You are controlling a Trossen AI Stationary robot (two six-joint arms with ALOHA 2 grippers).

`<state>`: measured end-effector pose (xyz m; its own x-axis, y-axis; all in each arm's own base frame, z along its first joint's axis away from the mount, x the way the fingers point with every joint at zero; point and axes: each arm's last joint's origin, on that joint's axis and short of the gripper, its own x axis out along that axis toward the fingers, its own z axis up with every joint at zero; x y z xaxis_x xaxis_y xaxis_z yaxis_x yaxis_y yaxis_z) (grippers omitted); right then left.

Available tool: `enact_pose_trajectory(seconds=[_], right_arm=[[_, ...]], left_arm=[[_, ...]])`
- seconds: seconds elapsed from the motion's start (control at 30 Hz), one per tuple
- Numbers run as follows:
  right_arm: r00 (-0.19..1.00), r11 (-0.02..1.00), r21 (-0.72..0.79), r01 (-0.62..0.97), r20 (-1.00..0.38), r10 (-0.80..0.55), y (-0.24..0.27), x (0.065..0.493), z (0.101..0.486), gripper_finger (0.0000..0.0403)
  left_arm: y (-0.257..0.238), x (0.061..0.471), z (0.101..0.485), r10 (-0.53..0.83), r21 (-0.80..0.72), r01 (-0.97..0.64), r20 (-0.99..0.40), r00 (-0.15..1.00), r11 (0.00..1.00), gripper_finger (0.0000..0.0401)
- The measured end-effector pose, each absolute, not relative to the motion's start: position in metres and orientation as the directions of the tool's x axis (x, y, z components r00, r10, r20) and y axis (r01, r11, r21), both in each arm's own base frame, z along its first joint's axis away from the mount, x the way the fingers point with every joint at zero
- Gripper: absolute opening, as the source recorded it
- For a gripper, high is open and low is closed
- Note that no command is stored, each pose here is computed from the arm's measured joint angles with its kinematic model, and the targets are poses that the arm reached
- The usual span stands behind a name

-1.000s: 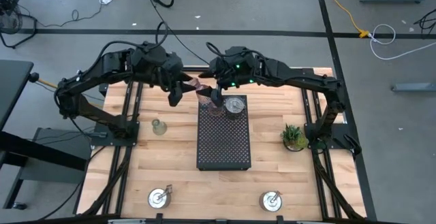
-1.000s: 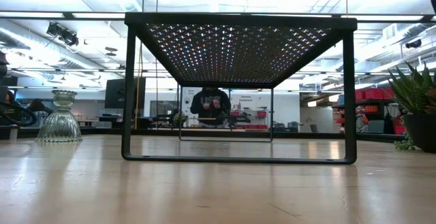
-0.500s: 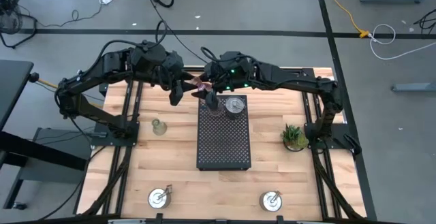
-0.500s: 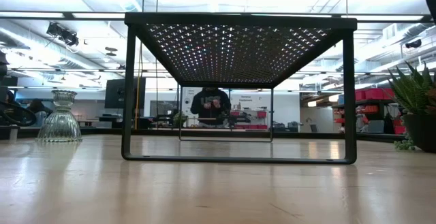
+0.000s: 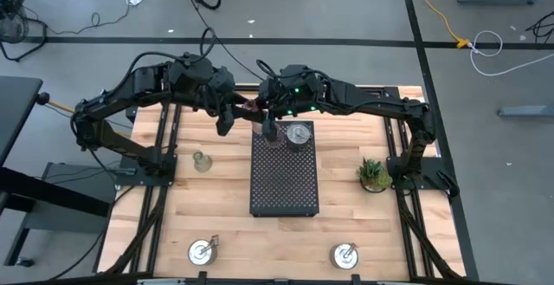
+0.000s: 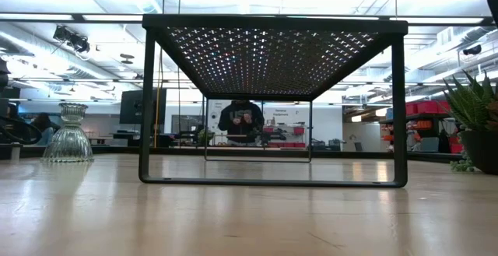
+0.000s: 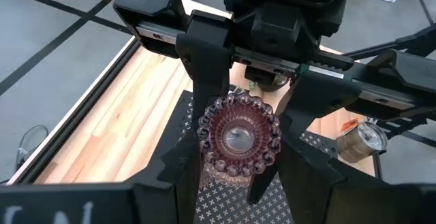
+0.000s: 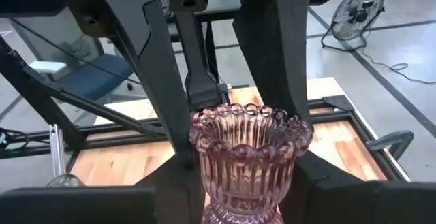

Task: Pick & Place candle stick holders
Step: Put the pink candle holder on the shelf

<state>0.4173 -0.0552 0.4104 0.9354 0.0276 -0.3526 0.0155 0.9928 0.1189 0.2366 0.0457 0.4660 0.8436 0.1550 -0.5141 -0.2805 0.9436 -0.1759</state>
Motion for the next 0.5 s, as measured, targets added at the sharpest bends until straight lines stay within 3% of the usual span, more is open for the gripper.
enact_pose_trajectory(seconds=[0.27,0.5], right_arm=[[0.933,0.992,0.124,0.014,-0.358,0.031,-0.0549,0.4169,0.4097,0.0123],[0.915,0.987,0.156,0.024,-0.401,0.041,-0.0538,0.4152,0.4049,0.0123]], left_arm=[[0.0456,0.2364,0.4656,0.155,-0.182,-0.285,-0.518,0.841,0.941,0.0168],[0.045,0.231,0.4681,0.163,-0.185,-0.295,-0.516,0.841,0.937,0.0201]])
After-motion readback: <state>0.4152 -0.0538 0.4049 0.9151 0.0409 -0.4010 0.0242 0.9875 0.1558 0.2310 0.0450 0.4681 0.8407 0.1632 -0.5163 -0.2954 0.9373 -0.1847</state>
